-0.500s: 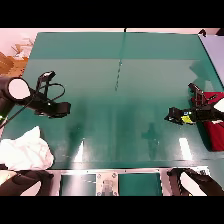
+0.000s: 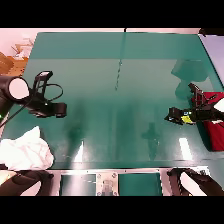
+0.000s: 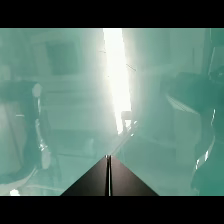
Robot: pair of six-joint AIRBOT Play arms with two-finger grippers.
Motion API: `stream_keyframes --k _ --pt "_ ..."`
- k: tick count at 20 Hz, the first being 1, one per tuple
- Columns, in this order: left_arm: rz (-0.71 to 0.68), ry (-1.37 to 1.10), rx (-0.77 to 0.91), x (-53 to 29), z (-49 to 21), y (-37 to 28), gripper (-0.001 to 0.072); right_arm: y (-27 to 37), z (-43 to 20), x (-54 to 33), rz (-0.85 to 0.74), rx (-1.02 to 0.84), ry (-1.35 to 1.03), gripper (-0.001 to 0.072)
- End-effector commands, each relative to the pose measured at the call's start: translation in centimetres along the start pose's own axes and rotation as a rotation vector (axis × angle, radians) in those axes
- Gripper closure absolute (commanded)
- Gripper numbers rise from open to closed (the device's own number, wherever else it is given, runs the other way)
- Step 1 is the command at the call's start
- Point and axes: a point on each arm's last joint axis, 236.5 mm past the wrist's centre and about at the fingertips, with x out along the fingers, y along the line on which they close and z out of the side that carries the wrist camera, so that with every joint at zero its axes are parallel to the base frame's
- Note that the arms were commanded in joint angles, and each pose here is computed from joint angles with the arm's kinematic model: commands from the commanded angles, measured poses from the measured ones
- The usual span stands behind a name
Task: Fold the shirts.
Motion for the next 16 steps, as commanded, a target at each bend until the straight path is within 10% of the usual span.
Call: stream_keyframes --k 1,14,15,16 --pt "0.267 0.074 -0.027 -0.4 -1.9 6.3 0.0161 0.0 0.0 0.0 0.001 -0.001 0.000 0.0694" --pt "0.457 0.441 0.005 9.1 -16.4 12.9 0.0186 0.0 0.0 0.0 0.001 -0.001 0.000 0.0694" --pt "0.459 0.447 0.015 9.1 -16.5 13.0 0.0529 0.0 0.0 0.0 0.000 -0.001 0.000 0.0694" --pt "0.458 0.447 0.040 9.0 -16.3 13.1 0.0685 0.0 0.0 0.0 0.000 -0.001 0.000 0.0694"
